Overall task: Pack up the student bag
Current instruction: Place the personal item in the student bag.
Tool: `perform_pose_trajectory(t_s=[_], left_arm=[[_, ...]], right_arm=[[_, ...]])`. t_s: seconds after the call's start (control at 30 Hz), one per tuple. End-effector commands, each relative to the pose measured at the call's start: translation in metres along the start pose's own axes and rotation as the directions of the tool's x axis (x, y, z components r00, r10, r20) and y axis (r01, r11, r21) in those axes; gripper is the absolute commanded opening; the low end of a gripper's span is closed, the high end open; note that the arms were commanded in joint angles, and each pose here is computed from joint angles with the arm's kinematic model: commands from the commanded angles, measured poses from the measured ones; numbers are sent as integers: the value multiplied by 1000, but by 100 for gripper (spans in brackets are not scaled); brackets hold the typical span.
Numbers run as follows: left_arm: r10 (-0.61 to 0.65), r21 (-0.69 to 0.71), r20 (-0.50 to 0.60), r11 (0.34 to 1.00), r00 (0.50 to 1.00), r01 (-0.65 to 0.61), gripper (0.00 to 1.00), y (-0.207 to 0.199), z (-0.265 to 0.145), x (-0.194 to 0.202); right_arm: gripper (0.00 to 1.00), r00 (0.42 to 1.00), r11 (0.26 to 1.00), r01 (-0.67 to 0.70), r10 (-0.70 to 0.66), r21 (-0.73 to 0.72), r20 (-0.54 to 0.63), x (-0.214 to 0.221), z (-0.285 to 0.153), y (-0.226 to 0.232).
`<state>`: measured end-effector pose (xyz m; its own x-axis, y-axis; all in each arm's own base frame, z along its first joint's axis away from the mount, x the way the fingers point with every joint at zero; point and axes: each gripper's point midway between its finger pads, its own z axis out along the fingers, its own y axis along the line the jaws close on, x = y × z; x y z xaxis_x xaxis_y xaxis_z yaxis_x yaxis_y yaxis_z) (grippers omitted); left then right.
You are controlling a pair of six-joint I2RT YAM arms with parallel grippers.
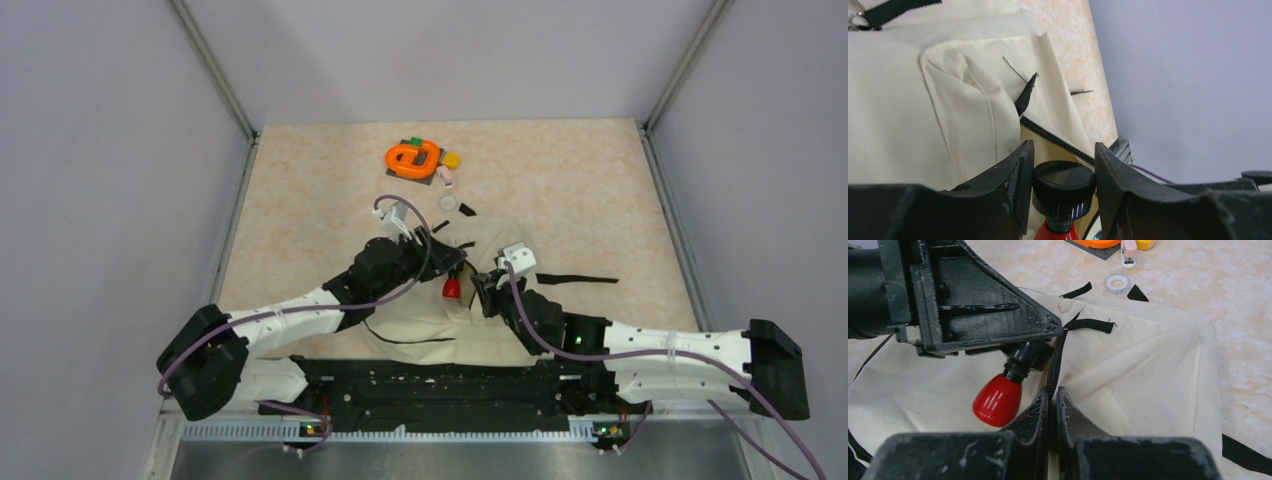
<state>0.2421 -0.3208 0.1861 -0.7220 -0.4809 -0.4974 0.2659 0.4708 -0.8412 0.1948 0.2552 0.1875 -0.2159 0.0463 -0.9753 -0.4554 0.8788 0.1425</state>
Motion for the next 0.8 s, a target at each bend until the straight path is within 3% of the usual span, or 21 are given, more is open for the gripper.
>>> perform_pose_trajectory(t_s=[0.0,0.33,0.6,0.67,0.77], left_arm=[[-31,44,146,999,989,25,34,-13,12,-16],[-72,-1,140,997,987,73,32,-3,6,22],[-104,6,43,995,994,104,33,-8,12,56],[-108,8,15,994,994,108,35,-10,16,64],[-109,13,-4,994,994,109,50,-12,17,69]], right_arm=[[0,986,993,-115,119,-33,121,-51,0,10],[0,987,996,-91,91,-1,132,-54,-1,3],[0,983,997,-81,78,11,165,-68,-2,1],[0,981,996,-87,85,6,172,-71,-3,2],[0,980,996,-92,91,-4,175,-73,-3,4]])
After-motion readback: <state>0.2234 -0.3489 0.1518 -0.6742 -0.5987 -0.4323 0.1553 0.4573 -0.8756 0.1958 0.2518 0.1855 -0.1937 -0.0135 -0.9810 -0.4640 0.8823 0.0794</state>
